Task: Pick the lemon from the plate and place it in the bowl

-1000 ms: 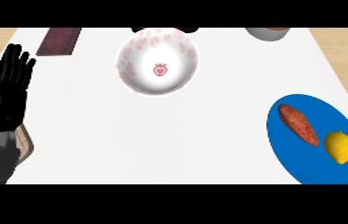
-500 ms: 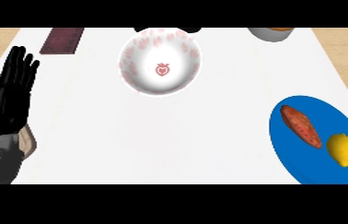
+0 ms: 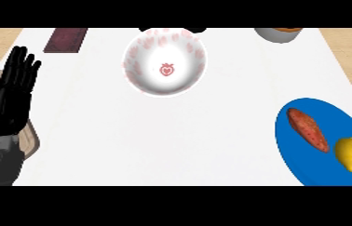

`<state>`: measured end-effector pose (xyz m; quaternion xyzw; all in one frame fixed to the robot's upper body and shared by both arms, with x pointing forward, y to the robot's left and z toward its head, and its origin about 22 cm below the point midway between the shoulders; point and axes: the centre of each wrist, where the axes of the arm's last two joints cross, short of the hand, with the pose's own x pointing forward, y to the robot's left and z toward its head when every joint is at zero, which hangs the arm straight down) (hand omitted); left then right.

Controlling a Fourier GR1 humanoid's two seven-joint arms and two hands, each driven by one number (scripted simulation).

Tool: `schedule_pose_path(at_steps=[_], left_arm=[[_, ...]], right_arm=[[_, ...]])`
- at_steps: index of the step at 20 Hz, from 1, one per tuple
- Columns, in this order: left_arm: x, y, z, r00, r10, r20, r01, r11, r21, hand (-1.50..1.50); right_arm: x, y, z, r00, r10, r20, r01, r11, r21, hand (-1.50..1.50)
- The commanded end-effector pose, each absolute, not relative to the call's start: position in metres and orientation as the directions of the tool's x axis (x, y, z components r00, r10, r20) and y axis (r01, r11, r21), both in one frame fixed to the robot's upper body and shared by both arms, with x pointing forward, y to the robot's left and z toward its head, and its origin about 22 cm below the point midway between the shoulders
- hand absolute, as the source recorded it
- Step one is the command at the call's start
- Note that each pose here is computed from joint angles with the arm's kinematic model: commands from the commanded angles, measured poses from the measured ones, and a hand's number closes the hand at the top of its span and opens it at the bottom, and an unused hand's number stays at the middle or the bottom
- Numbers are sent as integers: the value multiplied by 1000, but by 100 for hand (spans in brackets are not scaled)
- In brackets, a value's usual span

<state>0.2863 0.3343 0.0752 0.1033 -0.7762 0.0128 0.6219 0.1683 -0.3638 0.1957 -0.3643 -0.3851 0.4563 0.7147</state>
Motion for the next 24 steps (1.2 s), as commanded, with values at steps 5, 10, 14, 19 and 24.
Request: schedule_pose_path(at_steps=[5,10,14,19,24], left_arm=[[298,325,70,-206,-138,969,-186,977,100,0],[298,321,85,-199,-147,969,-184,977,111,0],[285,322,79,-218,-138,966,-186,978,97,0],[308,313,76,-196,-142,970,-176,979,107,0],[279,336,88,-203,-151,967,-177,977,115,0]], right_arm=[[176,-371,151,333,920,206,-375,330,-866,-150],[179,-371,119,322,920,222,-365,337,-868,-150],[192,-410,132,296,924,243,-364,344,-865,-150],[202,-400,108,256,937,239,-361,322,-875,-150],[201,-385,96,274,938,215,-407,315,-857,-150]])
